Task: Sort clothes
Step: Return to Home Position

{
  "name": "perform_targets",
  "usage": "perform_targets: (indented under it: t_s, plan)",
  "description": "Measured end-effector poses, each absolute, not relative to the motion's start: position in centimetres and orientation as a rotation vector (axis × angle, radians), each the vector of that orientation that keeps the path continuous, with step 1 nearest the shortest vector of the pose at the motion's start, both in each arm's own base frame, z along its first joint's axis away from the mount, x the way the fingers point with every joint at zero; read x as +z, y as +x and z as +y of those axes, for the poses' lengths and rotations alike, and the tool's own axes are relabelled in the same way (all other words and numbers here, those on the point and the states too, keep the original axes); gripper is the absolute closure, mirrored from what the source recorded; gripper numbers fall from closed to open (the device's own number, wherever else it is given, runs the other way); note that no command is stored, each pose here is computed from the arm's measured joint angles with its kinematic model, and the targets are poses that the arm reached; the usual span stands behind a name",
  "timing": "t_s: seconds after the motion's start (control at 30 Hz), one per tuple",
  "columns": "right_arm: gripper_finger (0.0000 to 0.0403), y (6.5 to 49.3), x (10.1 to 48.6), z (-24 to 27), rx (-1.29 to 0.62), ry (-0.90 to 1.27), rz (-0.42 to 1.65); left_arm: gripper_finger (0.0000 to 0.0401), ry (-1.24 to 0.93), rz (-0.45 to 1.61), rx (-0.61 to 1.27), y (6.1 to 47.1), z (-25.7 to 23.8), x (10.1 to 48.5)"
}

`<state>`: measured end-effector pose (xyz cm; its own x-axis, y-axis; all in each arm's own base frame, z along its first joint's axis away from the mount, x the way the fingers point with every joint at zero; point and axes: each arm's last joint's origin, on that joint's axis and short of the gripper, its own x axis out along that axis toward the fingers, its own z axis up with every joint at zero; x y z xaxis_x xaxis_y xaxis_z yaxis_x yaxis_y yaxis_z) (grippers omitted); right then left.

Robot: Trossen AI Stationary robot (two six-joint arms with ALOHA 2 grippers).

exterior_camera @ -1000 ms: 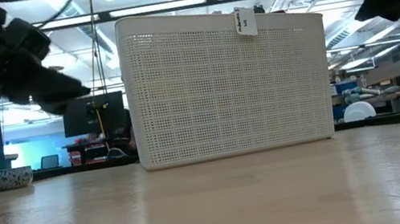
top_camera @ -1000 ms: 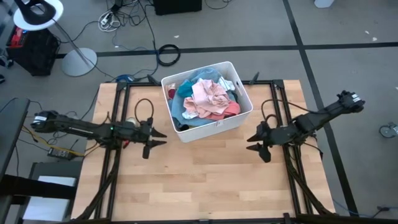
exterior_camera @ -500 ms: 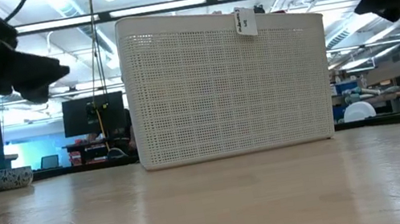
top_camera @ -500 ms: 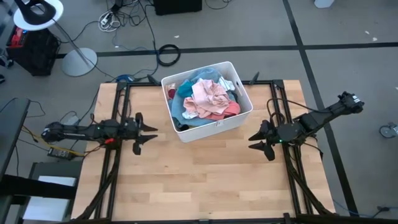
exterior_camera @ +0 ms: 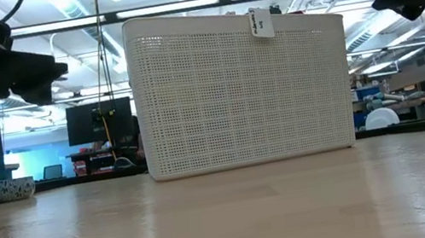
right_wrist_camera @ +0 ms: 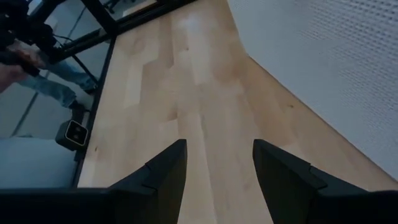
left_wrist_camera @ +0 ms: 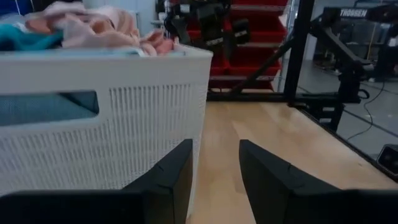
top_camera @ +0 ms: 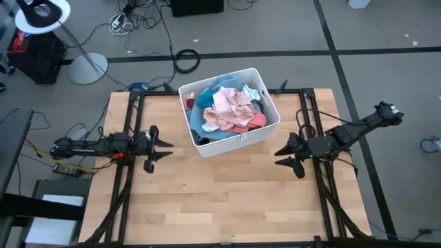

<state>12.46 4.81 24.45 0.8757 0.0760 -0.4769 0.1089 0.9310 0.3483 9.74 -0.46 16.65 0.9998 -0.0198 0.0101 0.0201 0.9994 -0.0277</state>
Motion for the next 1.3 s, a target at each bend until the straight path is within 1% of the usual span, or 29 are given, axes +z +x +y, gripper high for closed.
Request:
perform_targets:
  t_s: [0.1,0.27,0.4,0.57,0.7,0.83,1.03,1.17,1.3]
  plan:
    - [0.0215,12.5,24.5,4.8,-0.030,0.368,0.499,0.0265,-0.032,-0.012,-0.020,9.8,-0.5,16.7]
    - [0.0215,12.1,24.5,4.4,-0.074,0.312,0.452,0.0265,-0.037,-0.081,-0.020,9.8,-0.5,17.3]
    - [0.0215,11.5,23.3,4.1,-0.042,0.245,0.400,0.0265,-0.038,-0.109,-0.020,9.7,-0.5,17.6]
    - [0.0215,11.2,20.8,3.4,0.020,0.240,0.353,0.0265,-0.039,-0.110,-0.020,9.7,-0.5,17.6]
    - [0.0215,11.1,19.1,2.3,-0.017,0.238,0.328,0.0265,-0.039,-0.111,-0.020,9.7,-0.5,17.6]
    - [0.0215,11.0,17.7,1.5,-0.007,0.209,0.293,0.0265,-0.039,-0.112,-0.020,9.7,-0.5,17.6]
    - [0.0215,10.8,15.4,0.5,-0.087,0.202,0.241,0.0265,-0.039,-0.113,-0.020,9.7,-0.5,17.6]
    - [0.0215,10.8,15.4,-0.1,-0.115,0.176,0.146,0.0265,-0.040,-0.113,-0.020,9.7,-0.5,17.6]
    - [0.0215,10.8,15.5,-0.5,-0.148,0.164,0.128,0.0265,-0.040,-0.113,-0.020,9.7,-0.5,17.6]
